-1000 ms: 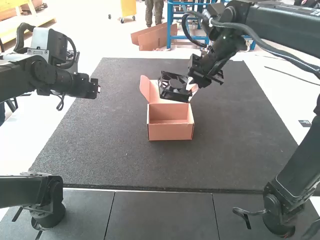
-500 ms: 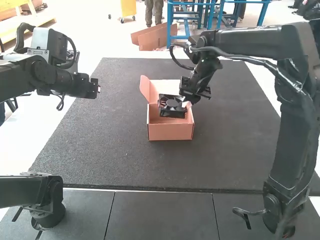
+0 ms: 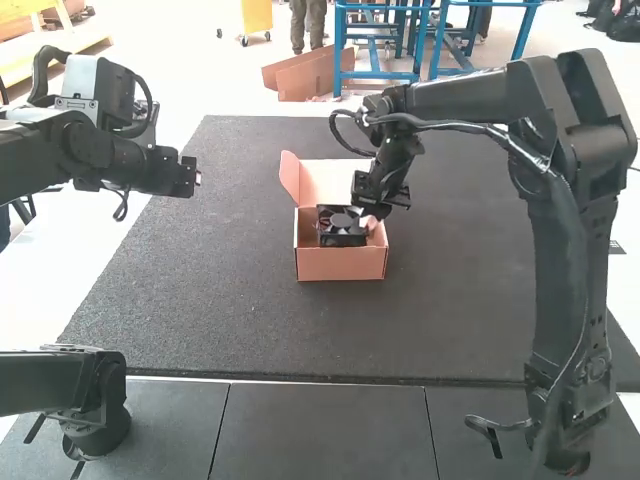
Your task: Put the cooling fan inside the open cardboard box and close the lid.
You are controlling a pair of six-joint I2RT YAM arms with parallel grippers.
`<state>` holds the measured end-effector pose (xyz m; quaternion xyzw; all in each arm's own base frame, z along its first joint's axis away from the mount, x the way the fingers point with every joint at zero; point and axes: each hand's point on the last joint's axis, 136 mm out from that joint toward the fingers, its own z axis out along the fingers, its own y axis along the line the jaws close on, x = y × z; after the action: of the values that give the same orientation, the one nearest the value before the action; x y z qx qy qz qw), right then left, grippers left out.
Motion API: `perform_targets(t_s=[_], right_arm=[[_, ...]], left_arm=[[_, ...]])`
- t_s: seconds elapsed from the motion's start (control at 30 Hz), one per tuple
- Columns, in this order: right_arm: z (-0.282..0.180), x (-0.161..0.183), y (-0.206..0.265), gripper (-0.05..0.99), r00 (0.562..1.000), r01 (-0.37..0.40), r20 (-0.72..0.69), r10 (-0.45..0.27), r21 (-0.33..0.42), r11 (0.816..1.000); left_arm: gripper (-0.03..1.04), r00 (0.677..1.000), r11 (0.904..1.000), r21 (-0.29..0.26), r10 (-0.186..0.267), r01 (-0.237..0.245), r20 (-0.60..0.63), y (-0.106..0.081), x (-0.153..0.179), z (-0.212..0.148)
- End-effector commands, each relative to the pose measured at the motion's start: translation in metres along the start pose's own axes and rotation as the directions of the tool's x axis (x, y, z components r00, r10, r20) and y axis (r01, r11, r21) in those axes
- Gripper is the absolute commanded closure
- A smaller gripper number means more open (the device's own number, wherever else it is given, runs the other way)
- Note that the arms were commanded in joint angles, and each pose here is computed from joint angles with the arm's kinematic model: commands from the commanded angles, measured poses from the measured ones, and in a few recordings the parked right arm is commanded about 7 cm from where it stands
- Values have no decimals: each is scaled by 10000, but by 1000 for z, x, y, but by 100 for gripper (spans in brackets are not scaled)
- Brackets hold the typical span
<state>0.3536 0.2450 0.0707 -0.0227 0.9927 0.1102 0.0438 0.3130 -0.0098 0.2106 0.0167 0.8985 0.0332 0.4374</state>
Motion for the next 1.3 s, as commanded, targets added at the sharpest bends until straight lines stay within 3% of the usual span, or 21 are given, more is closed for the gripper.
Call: perform_targets(t_s=[0.0, 0.17, 0.2, 0.23, 0.33, 0.37, 0.47, 0.53, 0.67, 0.9, 1.1, 1.27], right_arm=[[-6, -13, 9, 94, 9982, 352, 488, -346, -115, 9993], [1, -20, 11, 92, 9976, 402, 579, -391, -183, 9990], [1, -22, 12, 83, 9974, 412, 598, -397, -244, 9989], [0, -24, 15, 68, 9970, 442, 651, -421, -305, 9986], [-10, -33, 23, 11, 9943, 618, 907, -567, -539, 9966], [-14, -35, 27, 3, 9933, 764, 922, -693, -759, 9942], [-36, -39, 40, 3, 9917, 952, 983, -825, -1321, 9866], [-53, -46, 42, 3, 9860, 1305, 1215, -1138, -1394, 9816], [-101, -68, 33, 3, 9707, 1416, 2149, -1072, -1517, 9782], [-139, -81, -27, 3, 9188, 2098, 3340, -2101, 376, 9770], [-145, -73, -56, 3, 8751, 2499, 3980, -2753, 1157, 9613], [-135, -70, -60, 3, 8452, 2570, 4536, -2825, 1184, 9591]], left_arm=[[4, 9987, 9998, 171, 26, -35, 503, -2, -15, -10], [4, 9984, 9998, 171, 18, -28, 563, -2, -17, -11], [4, 9984, 9999, 172, 3, -13, 563, -2, -17, -11], [4, 9984, 9998, 171, 18, -28, 563, -2, -18, -11], [4, 9983, 9998, 196, 19, -30, 581, -3, -18, -10], [4, 9981, 9997, 220, 32, -46, 613, -4, -19, -9], [4, 9984, 9991, 388, 167, -188, 540, -12, -18, -6], [4, 9987, 9981, 560, 228, -254, 465, -19, -18, -3], [4, 9993, 9954, 927, 209, -237, 302, -36, -17, 7], [4, 9996, 9913, 1293, 227, -249, 184, -60, -26, 27], [4, 9998, 9930, 1178, -37, 16, 177, -66, -39, 52], [4, 9999, 9931, 1170, -90, 81, 79, -72, -46, 74]])
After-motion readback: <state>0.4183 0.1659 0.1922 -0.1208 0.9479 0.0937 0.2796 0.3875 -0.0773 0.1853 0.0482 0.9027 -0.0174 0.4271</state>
